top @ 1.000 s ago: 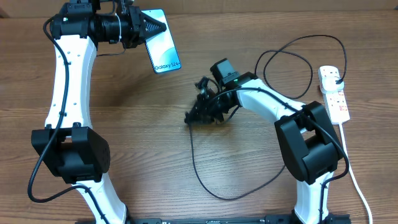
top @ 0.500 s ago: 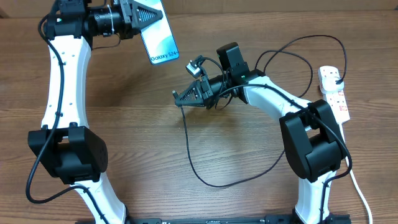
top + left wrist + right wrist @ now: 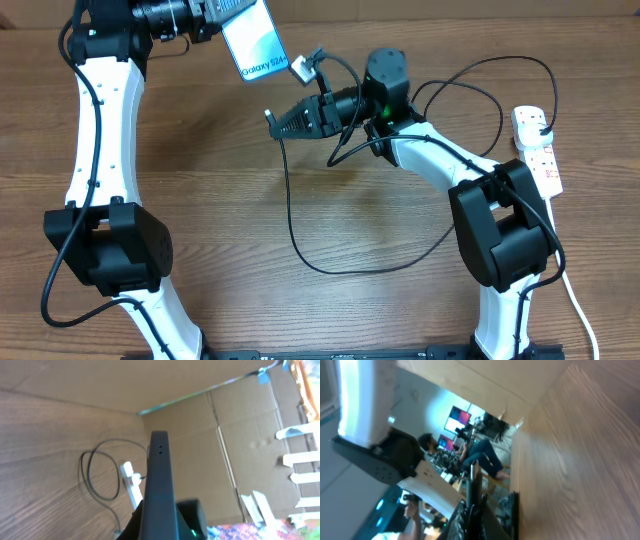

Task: Plug charger to phone and switch on socket
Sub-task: 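Lift the cable connector with the right gripper toward the phone's bottom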

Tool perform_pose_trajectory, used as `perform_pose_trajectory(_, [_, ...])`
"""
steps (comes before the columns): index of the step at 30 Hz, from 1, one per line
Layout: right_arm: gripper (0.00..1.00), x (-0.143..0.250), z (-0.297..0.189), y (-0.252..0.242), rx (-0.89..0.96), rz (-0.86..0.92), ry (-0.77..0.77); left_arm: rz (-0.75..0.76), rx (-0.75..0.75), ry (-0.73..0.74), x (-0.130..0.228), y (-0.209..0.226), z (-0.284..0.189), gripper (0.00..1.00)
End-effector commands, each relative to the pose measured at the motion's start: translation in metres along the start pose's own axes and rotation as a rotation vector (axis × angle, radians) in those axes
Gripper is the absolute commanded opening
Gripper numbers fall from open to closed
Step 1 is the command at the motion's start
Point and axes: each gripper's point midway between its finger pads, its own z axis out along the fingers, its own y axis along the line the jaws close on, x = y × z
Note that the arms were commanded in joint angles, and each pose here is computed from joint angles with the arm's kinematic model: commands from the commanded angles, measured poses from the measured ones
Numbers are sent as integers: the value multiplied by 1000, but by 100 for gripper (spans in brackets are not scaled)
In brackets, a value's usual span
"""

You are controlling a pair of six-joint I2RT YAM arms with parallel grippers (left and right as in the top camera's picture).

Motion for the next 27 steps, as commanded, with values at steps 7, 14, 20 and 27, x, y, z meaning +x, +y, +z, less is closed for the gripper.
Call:
perform_pose_trajectory(7, [4,-35,-24,28,-22,148,-153,-26,101,15,-10,-30,-2,4])
perform_pose_trajectory(14, [4,-48,-41,31,-21,113,-225,1,129,47,-4,-35,-3,4])
perform_pose_trajectory(20, [4,-47,-41,38,-28,56,-224,0,127,45,-5,-35,-2,4])
perform_pose_trajectory(27, [4,-45,-41,52,-46,-70,-221,0,121,36,-6,-34,-2,4])
